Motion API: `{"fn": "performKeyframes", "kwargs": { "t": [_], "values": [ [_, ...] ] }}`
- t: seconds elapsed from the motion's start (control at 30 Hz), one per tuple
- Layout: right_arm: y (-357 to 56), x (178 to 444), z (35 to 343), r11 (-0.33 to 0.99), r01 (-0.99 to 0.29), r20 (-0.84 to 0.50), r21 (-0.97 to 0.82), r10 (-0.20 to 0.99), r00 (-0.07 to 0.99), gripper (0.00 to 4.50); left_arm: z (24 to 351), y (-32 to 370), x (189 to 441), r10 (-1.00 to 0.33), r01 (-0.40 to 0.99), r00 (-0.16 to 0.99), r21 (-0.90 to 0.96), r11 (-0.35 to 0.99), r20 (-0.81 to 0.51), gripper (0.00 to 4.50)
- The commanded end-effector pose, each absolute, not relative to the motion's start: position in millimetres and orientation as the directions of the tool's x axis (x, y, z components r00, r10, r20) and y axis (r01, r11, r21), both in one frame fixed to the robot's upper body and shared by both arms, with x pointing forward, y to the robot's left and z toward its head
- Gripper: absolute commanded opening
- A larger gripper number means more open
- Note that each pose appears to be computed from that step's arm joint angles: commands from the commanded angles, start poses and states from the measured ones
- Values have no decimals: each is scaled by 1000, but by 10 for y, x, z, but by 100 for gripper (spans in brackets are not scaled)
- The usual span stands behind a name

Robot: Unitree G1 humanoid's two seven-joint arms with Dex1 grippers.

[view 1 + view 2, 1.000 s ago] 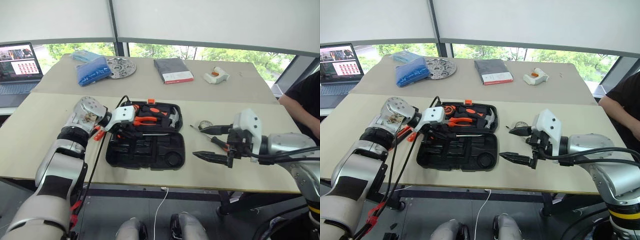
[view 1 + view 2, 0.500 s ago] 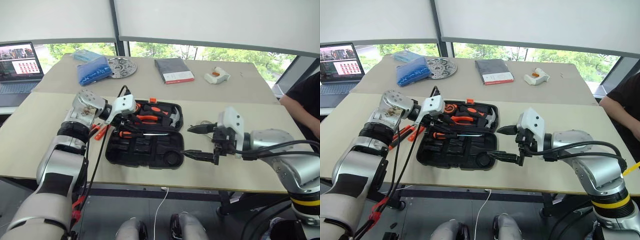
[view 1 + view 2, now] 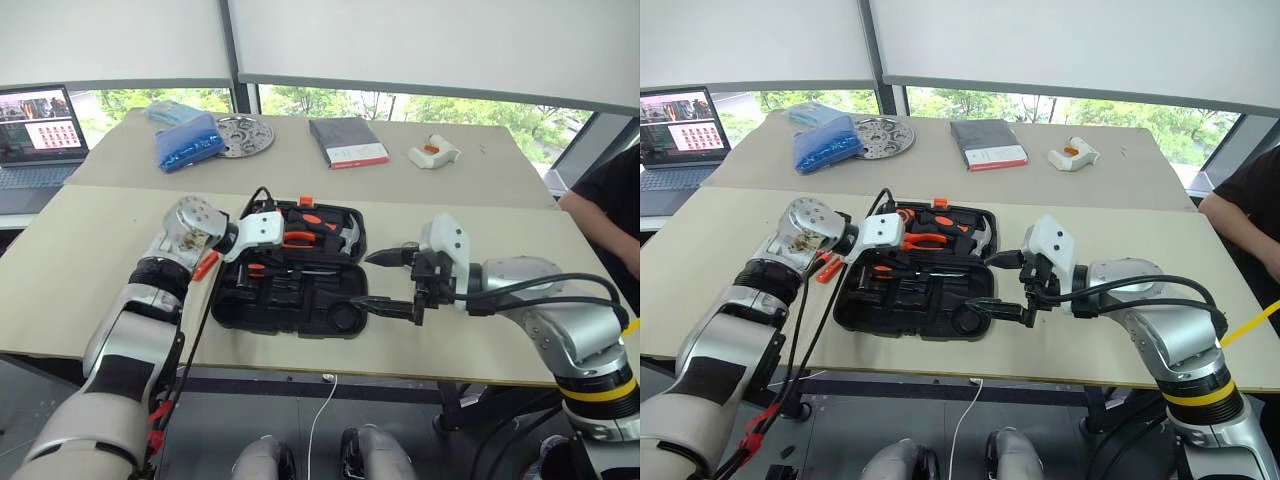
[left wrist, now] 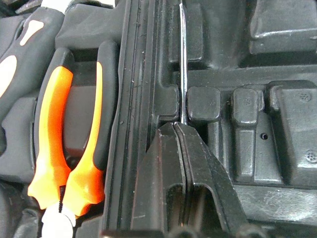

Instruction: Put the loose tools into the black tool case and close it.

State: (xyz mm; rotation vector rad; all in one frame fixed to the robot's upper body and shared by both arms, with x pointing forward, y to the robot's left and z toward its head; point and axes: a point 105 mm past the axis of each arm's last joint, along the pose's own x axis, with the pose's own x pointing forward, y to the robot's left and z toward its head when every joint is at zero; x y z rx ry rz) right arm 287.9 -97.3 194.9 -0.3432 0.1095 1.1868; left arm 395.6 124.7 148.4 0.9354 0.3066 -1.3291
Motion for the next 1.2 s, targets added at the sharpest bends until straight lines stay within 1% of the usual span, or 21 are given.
{"fn": "performKeyframes", "kwargs": {
  "t": [0.03,0.07,0.1,0.17,0.23,0.3,0.37,0.43,0.47,0.5,0.57,0.67,0.77,0.87,0.93,1.0,1.03,1.07,1.13,1.17,1.2],
  "values": [
    [-1069,2905,2091,380,-884,-221,-274,869,442,450,1560,1275,3952,-723,936,253,353,14,-643,7],
    [-1133,2912,2089,408,-872,-220,-270,856,468,450,1679,1269,3952,-763,942,250,331,50,-596,7],
    [-1204,2910,2086,433,-862,-218,-264,844,491,450,1802,1261,3944,-804,949,242,305,79,-544,30],
    [-1398,2870,2062,490,-838,-226,-239,812,539,450,2121,1241,3841,-901,971,169,223,83,-399,76],
    [-1586,2813,2028,539,-814,-240,-214,779,579,450,2338,1239,3711,-947,984,110,171,60,-302,152],
    [-1821,2754,1979,595,-779,-268,-198,732,627,450,2465,1229,3565,-966,991,70,127,39,-250,225],
    [-2074,2698,1936,651,-734,-298,-193,674,676,450,2532,1206,3396,-975,995,23,98,1,-221,306],
    [-2302,2649,1903,701,-688,-320,-187,618,718,450,2575,1164,3250,-980,996,-8,91,-27,-199,363],
    [-2393,2630,1888,721,-668,-328,-184,596,733,450,2587,1140,3189,-981,995,-20,89,-38,-192,406],
    [-2475,2618,1865,739,-650,-335,-177,576,746,450,2590,1113,3129,-981,995,-33,87,-51,-190,439],
    [-2593,2629,1784,763,-625,-353,-168,545,760,450,2581,1048,3038,-980,993,-55,89,-73,-190,445],
    [-2628,2684,1684,770,-620,-369,-154,537,759,450,2566,995,2989,-980,993,-60,92,-79,-189,445],
    [-2613,2852,1541,775,-615,-378,-146,531,758,450,2519,955,2963,-975,990,-63,107,-87,-213,445],
    [-2523,3152,1409,788,-601,-367,-133,524,768,450,2447,949,2955,-965,989,-60,113,-91,-255,445],
    [-2468,3262,1334,782,-609,-378,-131,528,760,450,2435,949,2957,-964,989,-56,119,-90,-261,445],
    [-2436,3340,1253,780,-612,-397,-132,524,754,396,2439,947,2964,-965,989,-51,123,-85,-258,450],
    [-2428,3375,1215,782,-609,-407,-133,517,753,380,2442,948,2969,-965,988,-47,128,-82,-257,450],
    [-2419,3405,1180,781,-608,-414,-139,512,753,349,2444,952,2975,-965,988,-42,131,-77,-257,450],
    [-2417,3439,1123,781,-607,-427,-150,502,752,270,2448,964,2982,-965,988,-31,139,-69,-259,450],
    [-2421,3444,1103,778,-608,-433,-159,499,751,246,2449,972,2983,-965,988,-27,141,-66,-260,450],
    [-2424,3441,1091,774,-611,-437,-166,498,749,210,2449,981,2983,-965,988,-24,143,-63,-261,450]
  ]
}}
